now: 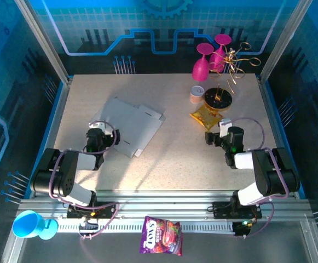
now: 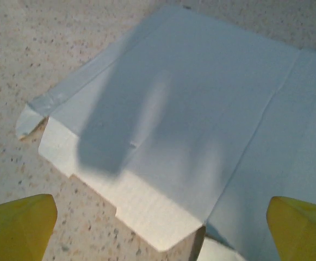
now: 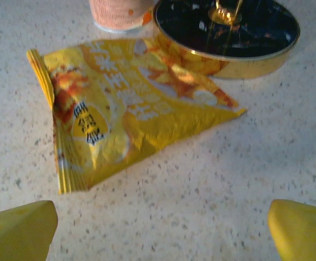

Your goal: Fold the paper box

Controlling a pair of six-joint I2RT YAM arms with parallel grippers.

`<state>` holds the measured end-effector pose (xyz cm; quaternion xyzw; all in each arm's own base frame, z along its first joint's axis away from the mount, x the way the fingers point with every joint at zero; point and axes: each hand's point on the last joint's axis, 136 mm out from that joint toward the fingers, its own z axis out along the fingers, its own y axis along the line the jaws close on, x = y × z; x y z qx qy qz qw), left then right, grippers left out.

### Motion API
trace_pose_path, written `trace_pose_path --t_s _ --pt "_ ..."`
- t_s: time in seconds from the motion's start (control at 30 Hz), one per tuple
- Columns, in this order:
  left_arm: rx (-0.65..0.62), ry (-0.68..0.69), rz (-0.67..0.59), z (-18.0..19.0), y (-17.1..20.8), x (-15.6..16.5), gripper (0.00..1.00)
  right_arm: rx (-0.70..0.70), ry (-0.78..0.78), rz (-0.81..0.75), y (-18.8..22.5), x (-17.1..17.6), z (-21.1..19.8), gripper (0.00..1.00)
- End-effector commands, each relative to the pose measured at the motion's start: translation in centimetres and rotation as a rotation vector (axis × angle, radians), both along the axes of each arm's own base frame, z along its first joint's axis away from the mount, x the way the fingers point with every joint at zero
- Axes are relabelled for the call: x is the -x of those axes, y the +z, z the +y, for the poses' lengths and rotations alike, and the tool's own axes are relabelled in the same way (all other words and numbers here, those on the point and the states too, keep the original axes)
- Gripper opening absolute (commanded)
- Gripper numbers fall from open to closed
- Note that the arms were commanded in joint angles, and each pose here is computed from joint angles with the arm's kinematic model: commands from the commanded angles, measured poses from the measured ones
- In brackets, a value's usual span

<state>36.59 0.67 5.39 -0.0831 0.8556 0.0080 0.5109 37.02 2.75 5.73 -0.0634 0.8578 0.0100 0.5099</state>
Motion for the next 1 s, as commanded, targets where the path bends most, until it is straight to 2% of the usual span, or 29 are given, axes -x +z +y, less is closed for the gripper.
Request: trace_pose_path --t_s 0.0,0.67,0.97 --pt "-0.038 0.018 -0.178 0.82 4.32 -2.93 0.99 0.015 0.018 -0.175 4.15 -2.78 0.73 1.0" --pt "-0.038 0.018 -0.177 0.82 4.28 -2.91 0.99 0.015 0.02 -0.174 4.11 -2.75 0.78 1.0" --pt "-0.04 0.011 -0.177 0.7 4.29 -2.93 0.99 0.009 0.036 -0.228 4.54 -1.88 0.97 1.0"
